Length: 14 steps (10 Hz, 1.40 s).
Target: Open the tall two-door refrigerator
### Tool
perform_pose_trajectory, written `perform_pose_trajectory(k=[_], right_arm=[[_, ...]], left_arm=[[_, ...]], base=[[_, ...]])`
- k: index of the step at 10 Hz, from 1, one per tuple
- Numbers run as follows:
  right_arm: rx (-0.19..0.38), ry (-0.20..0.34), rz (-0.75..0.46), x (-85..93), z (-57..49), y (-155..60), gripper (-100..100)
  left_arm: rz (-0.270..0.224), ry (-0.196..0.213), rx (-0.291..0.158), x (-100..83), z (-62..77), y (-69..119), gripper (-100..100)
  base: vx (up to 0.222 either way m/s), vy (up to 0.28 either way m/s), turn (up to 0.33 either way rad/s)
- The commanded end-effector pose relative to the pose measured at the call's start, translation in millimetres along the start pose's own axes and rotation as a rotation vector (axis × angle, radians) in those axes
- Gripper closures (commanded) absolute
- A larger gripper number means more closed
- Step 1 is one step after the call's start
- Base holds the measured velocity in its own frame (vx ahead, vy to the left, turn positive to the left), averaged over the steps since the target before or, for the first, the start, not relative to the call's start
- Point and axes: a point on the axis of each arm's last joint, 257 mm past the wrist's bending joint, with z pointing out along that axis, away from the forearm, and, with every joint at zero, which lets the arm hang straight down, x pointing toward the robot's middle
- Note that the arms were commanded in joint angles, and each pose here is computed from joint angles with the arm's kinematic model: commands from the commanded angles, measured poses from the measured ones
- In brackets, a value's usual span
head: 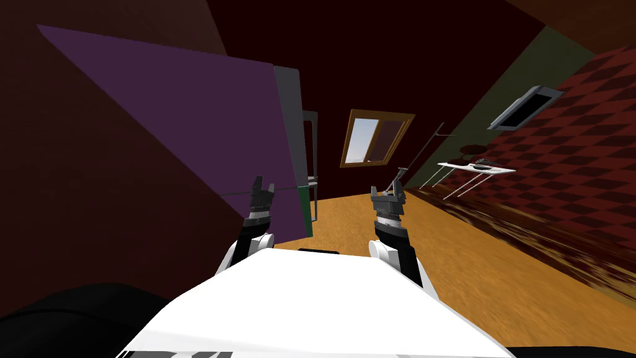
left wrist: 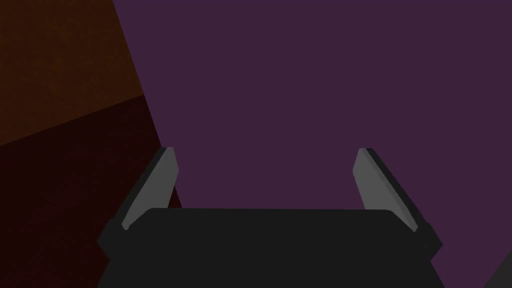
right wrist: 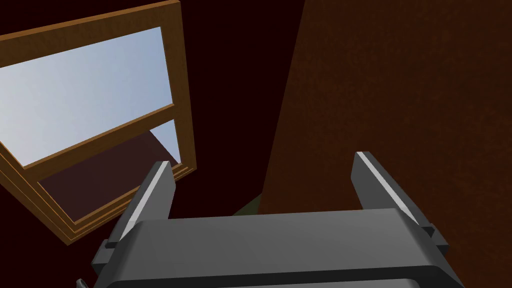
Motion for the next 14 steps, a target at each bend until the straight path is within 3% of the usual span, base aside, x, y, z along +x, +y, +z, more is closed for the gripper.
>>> perform_pose_trajectory(k=[1,9,10,14], right_arm=[[0.0,0.0,0.0,0.0,0.0,0,0],[0.0,0.0,0.0,0.0,0.0,0,0],[0.0,0.0,0.0,0.0,0.1,0,0],[0.0,0.0,0.0,0.0,-0.1,0,0]], left_arm=[[0.0,0.0,0.0,0.0,0.0,0.0,0],[0.0,0.0,0.0,0.0,0.0,-0.2,0],[0.011,0.029,-0.002,3.8,1.9,2.2,-100],[0.042,0.096,-0.02,12.1,13.0,15.1,-100]], base=[[0.0,0.0,0.0],[0.0,0.0,0.0],[0.006,-0.012,0.021],[0.003,-0.043,0.044]])
